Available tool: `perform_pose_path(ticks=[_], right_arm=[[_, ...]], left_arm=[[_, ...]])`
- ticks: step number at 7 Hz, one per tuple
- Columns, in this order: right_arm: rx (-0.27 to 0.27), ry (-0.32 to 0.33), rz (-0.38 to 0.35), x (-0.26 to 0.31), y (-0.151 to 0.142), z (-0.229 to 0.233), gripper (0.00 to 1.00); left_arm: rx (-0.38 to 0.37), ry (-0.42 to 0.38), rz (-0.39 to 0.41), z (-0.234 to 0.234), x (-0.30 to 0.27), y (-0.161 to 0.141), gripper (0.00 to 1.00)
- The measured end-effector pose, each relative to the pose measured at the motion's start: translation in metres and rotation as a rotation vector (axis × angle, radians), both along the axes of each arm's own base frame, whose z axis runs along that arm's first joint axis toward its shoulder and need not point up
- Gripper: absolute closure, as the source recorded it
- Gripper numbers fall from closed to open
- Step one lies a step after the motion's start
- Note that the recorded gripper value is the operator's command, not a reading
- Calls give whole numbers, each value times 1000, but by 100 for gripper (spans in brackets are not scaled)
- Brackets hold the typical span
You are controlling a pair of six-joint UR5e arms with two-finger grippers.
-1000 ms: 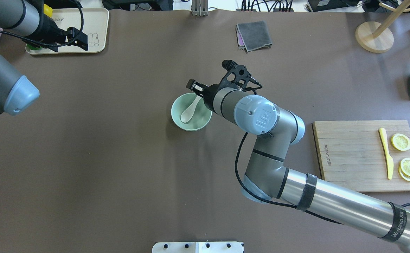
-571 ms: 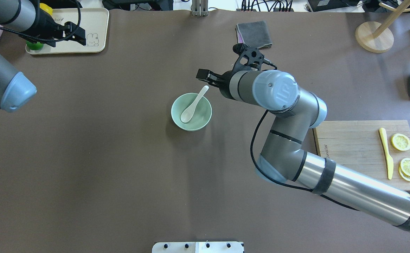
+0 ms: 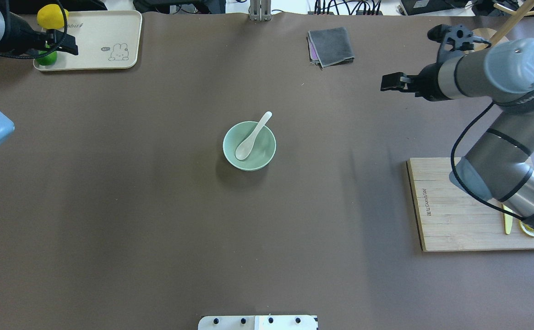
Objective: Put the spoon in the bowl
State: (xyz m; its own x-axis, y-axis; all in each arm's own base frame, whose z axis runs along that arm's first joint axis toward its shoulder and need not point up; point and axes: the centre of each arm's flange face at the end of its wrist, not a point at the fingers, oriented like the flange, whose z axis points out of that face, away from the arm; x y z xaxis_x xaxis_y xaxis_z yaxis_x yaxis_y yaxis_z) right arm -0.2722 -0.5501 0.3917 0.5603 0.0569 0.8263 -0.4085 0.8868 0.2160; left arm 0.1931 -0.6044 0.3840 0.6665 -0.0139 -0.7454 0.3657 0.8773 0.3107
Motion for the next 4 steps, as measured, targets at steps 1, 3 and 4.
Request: perform_pose_path(ticks=[1, 3, 4], right_arm=[[-37, 11, -8, 54, -10, 19, 0], [-96, 102, -162, 166, -9, 65, 0], [-83, 198, -268, 218, 12, 109, 0]], left_arm=[[4, -12, -16, 8, -27, -3, 2], [0, 8, 83, 44, -130, 5, 2], [3, -5, 129, 70, -182, 18, 2]])
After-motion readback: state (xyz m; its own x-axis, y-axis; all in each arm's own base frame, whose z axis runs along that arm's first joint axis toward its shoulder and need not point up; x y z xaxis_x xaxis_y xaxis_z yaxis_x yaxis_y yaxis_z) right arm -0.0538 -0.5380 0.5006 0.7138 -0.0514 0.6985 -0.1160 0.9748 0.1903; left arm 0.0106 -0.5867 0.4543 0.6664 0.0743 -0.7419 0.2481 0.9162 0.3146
